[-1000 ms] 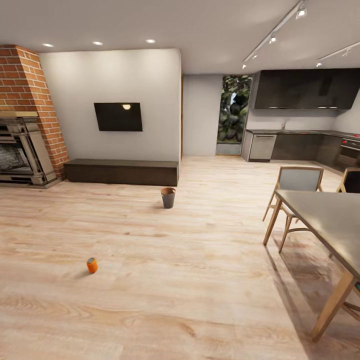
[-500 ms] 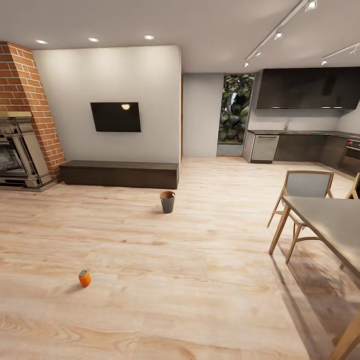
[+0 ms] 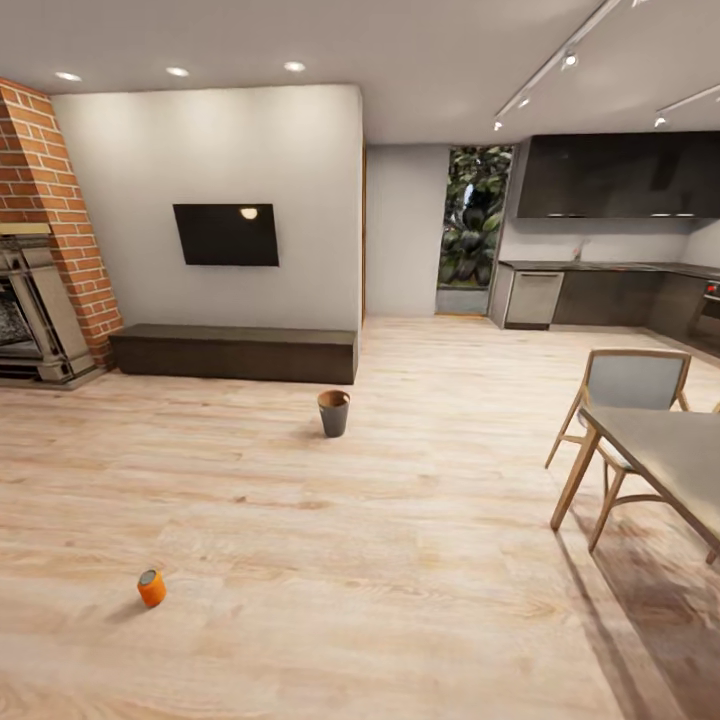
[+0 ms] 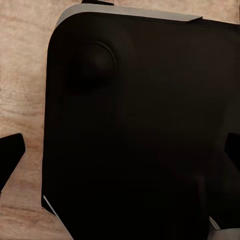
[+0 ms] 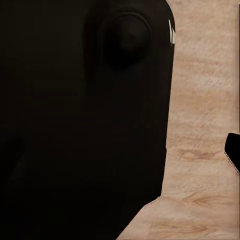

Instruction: Put the three can of soda from the living room inside the tash can in the kitchen.

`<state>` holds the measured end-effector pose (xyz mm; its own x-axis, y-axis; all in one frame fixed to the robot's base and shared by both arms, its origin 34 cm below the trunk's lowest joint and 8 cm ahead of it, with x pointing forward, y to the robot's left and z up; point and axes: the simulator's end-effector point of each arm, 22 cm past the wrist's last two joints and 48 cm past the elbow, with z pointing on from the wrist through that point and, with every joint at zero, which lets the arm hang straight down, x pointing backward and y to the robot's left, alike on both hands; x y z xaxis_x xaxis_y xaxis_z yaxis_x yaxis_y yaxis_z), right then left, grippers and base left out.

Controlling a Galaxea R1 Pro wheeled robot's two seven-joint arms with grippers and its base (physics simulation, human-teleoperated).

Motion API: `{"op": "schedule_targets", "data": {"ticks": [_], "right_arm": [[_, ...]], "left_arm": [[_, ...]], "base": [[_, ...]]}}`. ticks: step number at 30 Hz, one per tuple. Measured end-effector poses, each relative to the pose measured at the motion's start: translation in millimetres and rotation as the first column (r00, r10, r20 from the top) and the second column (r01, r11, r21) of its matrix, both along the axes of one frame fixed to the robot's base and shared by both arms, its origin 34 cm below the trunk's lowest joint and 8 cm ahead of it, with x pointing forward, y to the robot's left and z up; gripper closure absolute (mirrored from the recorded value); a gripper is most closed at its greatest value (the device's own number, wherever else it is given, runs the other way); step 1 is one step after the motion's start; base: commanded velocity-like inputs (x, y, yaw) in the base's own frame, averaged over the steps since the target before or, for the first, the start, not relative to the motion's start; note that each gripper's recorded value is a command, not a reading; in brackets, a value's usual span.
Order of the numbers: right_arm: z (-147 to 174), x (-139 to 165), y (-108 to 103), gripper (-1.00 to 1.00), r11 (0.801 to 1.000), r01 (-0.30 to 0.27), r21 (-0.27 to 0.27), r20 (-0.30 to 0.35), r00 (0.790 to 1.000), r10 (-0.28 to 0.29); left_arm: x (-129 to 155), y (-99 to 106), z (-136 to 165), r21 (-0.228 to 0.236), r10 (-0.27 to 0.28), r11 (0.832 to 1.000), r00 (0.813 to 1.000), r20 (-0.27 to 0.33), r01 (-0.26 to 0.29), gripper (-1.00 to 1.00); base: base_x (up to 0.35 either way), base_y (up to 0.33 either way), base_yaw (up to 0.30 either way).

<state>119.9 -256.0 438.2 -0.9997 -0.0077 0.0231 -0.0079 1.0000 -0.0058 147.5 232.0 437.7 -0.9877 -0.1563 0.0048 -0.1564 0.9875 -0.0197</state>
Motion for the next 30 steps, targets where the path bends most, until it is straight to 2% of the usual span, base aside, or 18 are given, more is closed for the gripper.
{"op": "schedule_targets", "data": {"ticks": [30], "right_arm": [[0,0,0,-1.00,1.000,-0.002,0.001,0.000,1.000,0.002]], "left_arm": [[13,0,0,0.000,0.004,1.000,1.000,0.028,-0.004,-1.00]], "base": [[0.338,0.000,0.000]]}}
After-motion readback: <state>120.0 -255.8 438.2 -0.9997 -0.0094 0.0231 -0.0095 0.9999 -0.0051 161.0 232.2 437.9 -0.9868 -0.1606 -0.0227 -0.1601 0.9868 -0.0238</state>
